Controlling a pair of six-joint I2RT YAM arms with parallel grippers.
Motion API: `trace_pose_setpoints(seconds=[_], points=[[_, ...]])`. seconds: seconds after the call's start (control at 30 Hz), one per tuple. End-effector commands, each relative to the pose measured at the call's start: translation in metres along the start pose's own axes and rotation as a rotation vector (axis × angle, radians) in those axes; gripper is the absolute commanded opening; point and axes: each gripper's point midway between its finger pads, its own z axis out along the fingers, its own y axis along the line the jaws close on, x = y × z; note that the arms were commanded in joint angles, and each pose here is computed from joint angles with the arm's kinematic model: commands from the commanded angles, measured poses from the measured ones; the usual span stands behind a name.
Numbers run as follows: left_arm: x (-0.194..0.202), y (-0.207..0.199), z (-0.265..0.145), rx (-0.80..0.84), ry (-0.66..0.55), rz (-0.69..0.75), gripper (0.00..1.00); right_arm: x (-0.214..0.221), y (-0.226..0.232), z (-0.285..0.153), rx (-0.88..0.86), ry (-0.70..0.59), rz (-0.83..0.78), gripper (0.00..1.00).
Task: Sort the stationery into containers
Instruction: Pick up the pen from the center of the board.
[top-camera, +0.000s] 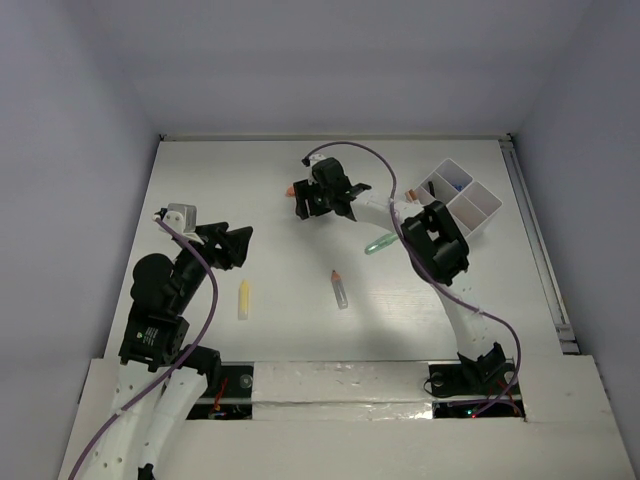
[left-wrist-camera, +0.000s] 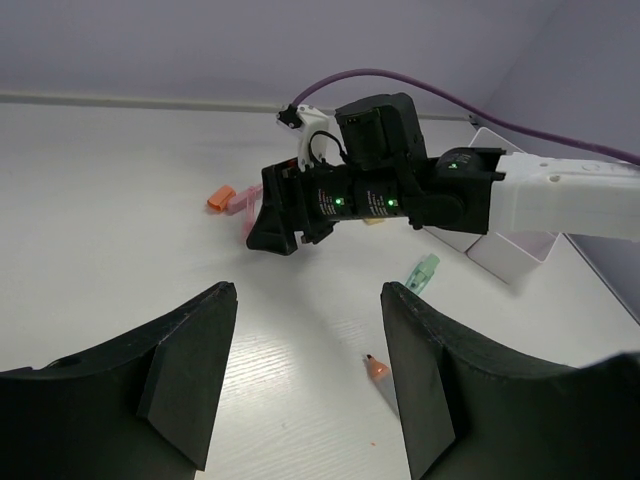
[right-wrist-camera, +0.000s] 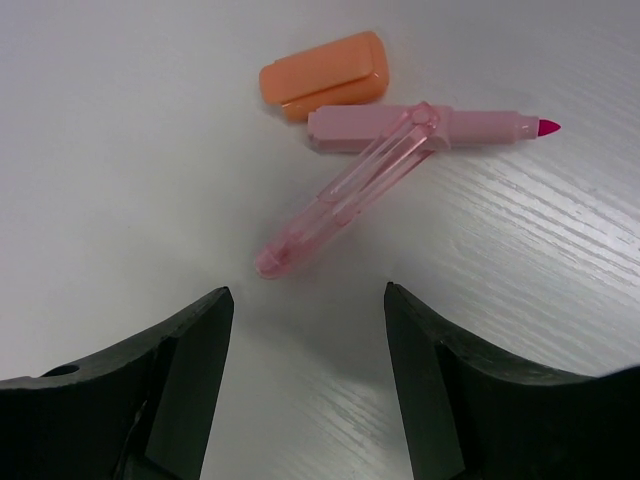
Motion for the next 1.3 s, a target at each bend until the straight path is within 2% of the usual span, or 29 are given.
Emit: trace_pose_setpoints(seconds=[0.0,0.2,0.5,0.53,0.63,0.83,0.97,1.03,1.07,1.13,1.27], points=[[-0.019,-0.009,0.0,0.031,-0.055,0.02,0.56,-0.006,0.014,0.01,-0.036,-0.019,0.007,0.68],[-0.019,-0.008,0.0,0.03,-0.055,0.02,0.56,-0.001,0.004,0.029,0.034,-0.016,0.009,0.67],[-0.018,-0.009,0.0,0.032,-0.054,0.02,0.56,0.006,-0.032,0.028,0.228,-0.045,0.039,0.55],[-0.019,-0.009,0.0,0.033,-0.055,0.021,0.56,0.001,-0.033,0.024,0.235,-0.061,0.039,0.47],[-0.019,-0.009,0.0,0.033,-0.055,0.019,0.56,0.0,-0.036,0.016,0.254,-0.076,0.038,0.34],[-0.017,-0.008,0.001,0.031,-0.05,0.018,0.56,-0.007,-0.035,0.006,0.249,-0.129,0.032,0.13],[-0.016,-0.008,0.003,0.031,-0.044,0.017,0.56,-0.005,-0.036,-0.014,0.254,-0.119,-0.001,0.05],[-0.015,-0.008,0.004,0.036,-0.037,0.015,0.56,-0.023,-0.03,-0.038,0.245,-0.148,-0.016,0.01],[-0.014,-0.007,0.005,0.037,-0.035,0.012,0.56,-0.017,-0.031,-0.046,0.246,-0.129,-0.034,0.0],[-0.011,-0.008,0.008,0.047,-0.02,0.007,0.56,-0.038,-0.018,-0.079,0.209,-0.157,-0.049,0.0],[0.002,-0.018,0.017,0.112,0.032,-0.039,0.56,-0.022,0.006,-0.137,0.107,-0.011,-0.06,0.0]])
